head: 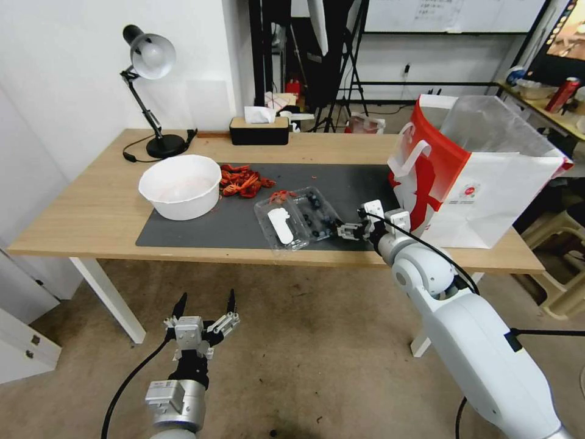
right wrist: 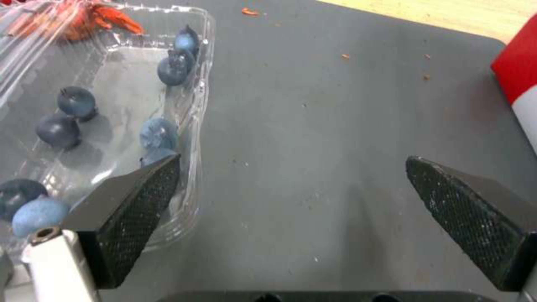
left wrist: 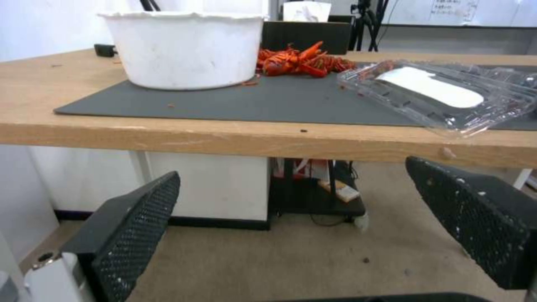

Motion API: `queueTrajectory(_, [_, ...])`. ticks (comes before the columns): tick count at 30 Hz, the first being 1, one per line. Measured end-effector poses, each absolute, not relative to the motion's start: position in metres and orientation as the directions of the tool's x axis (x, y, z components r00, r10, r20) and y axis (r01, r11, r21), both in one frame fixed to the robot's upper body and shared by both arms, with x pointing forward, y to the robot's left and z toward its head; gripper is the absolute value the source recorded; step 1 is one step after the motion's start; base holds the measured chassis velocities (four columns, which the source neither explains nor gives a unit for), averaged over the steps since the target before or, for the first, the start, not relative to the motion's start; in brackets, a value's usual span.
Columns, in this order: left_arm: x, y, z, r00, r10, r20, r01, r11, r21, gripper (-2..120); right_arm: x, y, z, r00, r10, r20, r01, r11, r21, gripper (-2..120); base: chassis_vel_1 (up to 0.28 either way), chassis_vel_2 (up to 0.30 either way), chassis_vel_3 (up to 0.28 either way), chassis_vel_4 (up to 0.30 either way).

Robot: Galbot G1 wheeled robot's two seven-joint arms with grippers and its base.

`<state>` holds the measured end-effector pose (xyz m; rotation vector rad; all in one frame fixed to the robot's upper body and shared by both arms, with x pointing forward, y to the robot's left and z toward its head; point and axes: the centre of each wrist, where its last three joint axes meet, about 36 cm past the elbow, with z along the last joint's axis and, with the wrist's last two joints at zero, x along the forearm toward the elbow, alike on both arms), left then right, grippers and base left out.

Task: Close the takeout container lid, then place the container into the takeout bag.

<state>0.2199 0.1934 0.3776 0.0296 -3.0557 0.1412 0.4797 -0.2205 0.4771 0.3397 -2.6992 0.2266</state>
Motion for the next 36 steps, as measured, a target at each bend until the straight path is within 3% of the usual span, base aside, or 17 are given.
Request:
queueTrajectory(30, [0.22,0.191,0.373,-0.997,-0.014,0.079,-0.022,0.995,-0.098,100,0.454,-0.215,0.481,-0.89,-0.174,0.421,-0.236,0.967,-0.1,100,0.0,0.0,0.0,0.0])
queueTrajectory(36, [0.221,0.19,0.371,-0.997,-0.014,0.078,-0.022,0.995,-0.1,100,0.458,-0.22,0.481,-0.938,-0.183,0.294,-0.216,0.973,-0.084,100,0.0,0.0,0.0,0.0])
